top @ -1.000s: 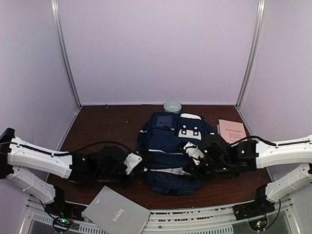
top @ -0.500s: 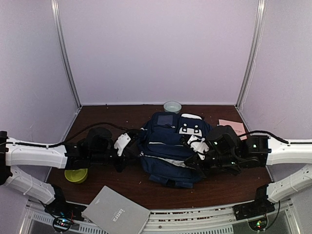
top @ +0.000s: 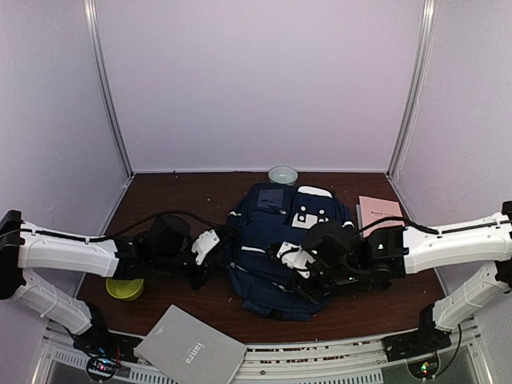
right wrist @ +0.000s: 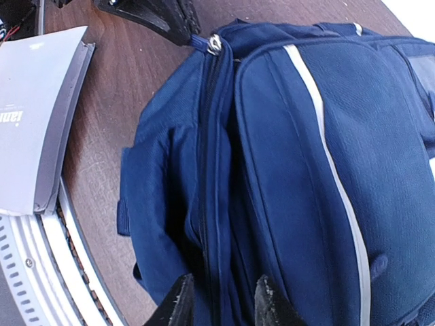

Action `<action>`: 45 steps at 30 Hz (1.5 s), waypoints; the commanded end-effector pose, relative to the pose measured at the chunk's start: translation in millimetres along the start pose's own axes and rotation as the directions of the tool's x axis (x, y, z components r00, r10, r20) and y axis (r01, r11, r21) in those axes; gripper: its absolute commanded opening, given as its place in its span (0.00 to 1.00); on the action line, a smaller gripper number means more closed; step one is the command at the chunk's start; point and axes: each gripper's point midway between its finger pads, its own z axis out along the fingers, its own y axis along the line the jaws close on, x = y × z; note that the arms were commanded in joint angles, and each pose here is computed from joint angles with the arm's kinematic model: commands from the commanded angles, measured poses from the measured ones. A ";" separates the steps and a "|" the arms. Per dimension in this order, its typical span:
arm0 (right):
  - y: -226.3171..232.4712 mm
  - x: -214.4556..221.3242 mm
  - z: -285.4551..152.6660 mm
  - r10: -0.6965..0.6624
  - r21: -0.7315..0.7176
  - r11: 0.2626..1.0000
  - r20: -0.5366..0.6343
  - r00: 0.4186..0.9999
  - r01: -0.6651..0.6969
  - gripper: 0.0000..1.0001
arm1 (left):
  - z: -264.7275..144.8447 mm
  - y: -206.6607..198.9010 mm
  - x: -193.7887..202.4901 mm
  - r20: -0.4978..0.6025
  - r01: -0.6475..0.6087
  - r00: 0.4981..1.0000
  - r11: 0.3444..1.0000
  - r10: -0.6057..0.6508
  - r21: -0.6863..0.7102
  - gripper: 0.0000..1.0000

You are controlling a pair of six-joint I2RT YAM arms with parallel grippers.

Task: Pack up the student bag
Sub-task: Hold the largest pocket of the student bag, then unzip the largest pocket of the student bag.

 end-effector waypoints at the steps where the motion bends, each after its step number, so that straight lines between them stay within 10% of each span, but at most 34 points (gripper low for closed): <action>1: -1.8 -25.6 7.9 -0.048 0.050 0.998 0.032 0.998 0.046 0.35 | -1.4 4.9 -20.5 0.072 -0.024 0.997 0.999 0.026 -0.025 0.00; 12: -17.2 -3.1 34.1 -0.103 0.194 0.973 -0.109 0.989 0.122 0.35 | -3.0 7.4 -5.6 0.042 -0.019 0.999 0.999 0.020 -0.042 0.00; 18: -28.4 -2.5 31.6 -0.109 0.257 0.956 -0.138 0.984 0.142 0.00 | -5.0 9.9 -5.3 0.048 -0.022 0.999 0.998 0.025 -0.059 0.00; 38: -23.6 -28.1 -96.7 -0.308 0.250 0.924 0.041 0.950 0.289 0.00 | -34.4 14.5 -39.8 0.123 -0.094 0.987 0.994 0.100 -0.058 0.00; 45: -18.6 -47.5 -93.3 -0.317 0.251 0.925 0.093 0.944 0.286 0.00 | -8.2 -0.4 -19.5 -0.003 -0.217 0.976 0.972 0.218 -0.086 0.10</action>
